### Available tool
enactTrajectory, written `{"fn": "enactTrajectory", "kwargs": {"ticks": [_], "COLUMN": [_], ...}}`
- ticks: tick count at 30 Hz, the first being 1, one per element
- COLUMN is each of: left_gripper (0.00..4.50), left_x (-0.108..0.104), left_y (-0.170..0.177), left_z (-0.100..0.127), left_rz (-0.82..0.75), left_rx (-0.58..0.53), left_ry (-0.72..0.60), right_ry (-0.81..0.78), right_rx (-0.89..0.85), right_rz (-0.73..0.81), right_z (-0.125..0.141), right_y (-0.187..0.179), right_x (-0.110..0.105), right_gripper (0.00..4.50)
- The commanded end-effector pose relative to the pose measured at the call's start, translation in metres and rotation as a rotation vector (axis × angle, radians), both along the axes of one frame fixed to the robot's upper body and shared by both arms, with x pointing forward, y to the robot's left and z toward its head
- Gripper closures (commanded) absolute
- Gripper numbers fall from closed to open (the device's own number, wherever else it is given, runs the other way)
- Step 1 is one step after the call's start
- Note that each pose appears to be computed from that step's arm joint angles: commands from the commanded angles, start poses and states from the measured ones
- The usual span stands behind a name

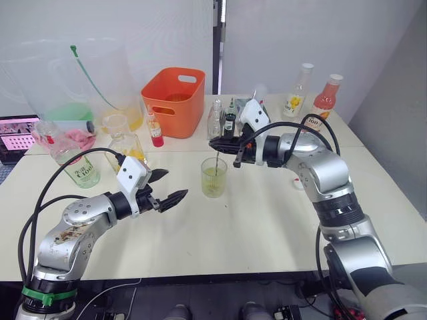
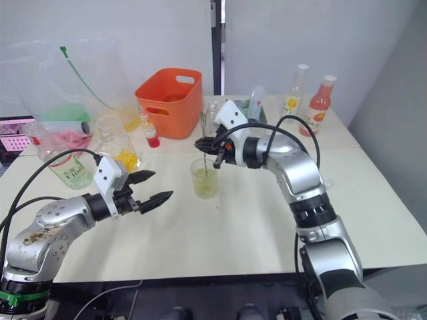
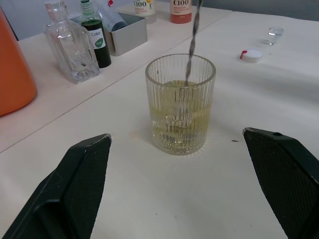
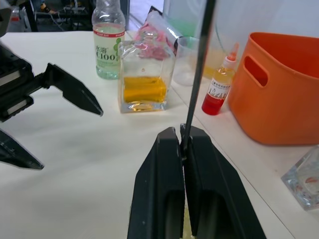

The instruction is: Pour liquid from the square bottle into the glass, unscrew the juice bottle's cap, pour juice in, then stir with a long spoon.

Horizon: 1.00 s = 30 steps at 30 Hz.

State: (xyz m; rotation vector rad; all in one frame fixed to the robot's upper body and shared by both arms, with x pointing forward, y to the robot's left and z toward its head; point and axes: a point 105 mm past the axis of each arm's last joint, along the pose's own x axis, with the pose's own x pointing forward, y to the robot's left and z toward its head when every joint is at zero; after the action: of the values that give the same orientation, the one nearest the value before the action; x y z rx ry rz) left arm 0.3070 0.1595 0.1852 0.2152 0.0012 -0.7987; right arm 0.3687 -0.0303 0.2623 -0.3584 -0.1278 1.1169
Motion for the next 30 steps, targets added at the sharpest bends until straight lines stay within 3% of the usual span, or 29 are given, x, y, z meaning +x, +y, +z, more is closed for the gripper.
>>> {"fn": "enactTrajectory", "kwargs": {"ticks": [1, 7, 11, 18, 30], "left_gripper": [0.02, 0.02, 0.02, 0.02, 0.02], "left_x": [-0.003, -0.004, -0.003, -0.004, -0.005], "left_y": [0.001, 0.000, -0.001, -0.004, 0.000], "left_z": [0.010, 0.009, 0.008, 0.006, 0.009], "left_rz": [-0.003, -0.007, -0.010, -0.024, -0.015], "left_rx": [0.007, 0.002, 0.003, -0.001, -0.021], "left_ry": [-0.051, -0.048, -0.046, -0.042, -0.041], "right_ry": [-0.099, -0.006, 0.016, -0.026, 0.031], "right_rx": [0.086, 0.116, 0.084, 0.142, 0.260], "right_rz": [-0.013, 0.104, 0.070, 0.027, 0.066], "right_z": [0.029, 0.025, 0.024, 0.054, 0.082], "right_y": [0.006, 0.017, 0.004, -0.018, -0.017], "right_x": [0.000, -0.021, -0.019, -0.019, -0.029], "right_gripper": [4.50, 4.50, 4.50, 4.50, 4.50]}}
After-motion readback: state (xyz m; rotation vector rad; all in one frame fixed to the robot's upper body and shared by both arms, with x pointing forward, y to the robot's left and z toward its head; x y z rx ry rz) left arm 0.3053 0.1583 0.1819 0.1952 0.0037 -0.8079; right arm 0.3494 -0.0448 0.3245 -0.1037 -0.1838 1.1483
